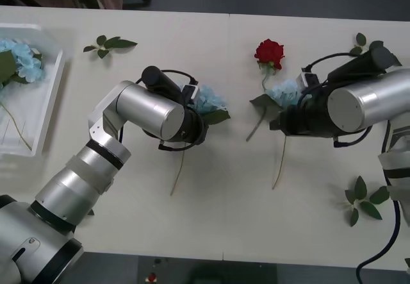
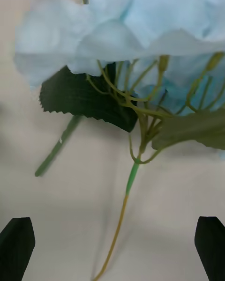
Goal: Put the red flowers into the right box and the blue flowers into the left box
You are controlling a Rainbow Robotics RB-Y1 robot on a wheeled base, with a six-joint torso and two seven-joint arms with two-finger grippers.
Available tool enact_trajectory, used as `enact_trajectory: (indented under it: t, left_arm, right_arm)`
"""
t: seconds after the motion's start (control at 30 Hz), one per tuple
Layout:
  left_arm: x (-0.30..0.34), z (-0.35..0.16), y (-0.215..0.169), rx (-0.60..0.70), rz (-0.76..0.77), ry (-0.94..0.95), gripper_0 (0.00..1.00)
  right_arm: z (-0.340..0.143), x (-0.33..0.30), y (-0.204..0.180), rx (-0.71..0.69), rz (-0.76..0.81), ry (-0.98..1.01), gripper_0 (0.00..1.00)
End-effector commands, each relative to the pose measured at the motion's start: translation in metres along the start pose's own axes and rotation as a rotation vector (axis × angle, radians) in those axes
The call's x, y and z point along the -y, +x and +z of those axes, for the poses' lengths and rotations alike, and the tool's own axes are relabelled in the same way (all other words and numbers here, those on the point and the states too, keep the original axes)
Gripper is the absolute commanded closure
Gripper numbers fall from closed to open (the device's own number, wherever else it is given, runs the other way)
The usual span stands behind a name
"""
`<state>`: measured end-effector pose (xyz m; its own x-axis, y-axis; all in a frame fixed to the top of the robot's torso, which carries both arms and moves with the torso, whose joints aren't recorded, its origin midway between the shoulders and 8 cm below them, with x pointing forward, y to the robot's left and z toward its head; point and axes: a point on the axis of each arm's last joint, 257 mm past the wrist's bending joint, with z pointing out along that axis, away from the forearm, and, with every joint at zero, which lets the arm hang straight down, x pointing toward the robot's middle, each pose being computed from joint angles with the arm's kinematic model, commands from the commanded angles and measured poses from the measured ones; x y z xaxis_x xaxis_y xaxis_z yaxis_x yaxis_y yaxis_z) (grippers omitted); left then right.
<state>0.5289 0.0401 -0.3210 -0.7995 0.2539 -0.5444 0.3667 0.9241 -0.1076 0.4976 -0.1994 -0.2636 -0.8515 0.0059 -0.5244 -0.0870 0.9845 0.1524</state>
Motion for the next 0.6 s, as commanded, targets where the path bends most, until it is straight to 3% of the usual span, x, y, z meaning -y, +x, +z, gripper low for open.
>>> enact_trajectory:
  t: [0.03, 0.33, 0.6]
  left_arm:
    - [-0.003, -0.029, -0.039, 0.052, 0.057, -0.016, 1.0]
    - [-0.042, -0.168, -0.087, 0.105, 0.078, -0.047, 1.0]
    - [-0.131, -0.264, -0.074, 0.08, 0.081, -0.15, 1.0]
  right_arm:
    - [0.008, -0.011, -0.012, 0.023, 0.062, -0.011, 0.0]
    - [0.03, 0.007, 0.003, -0.013, 0.068, 0.042, 0.0]
    - [0.037, 0.011, 0.009, -0.023, 0.052, 0.08, 0.0]
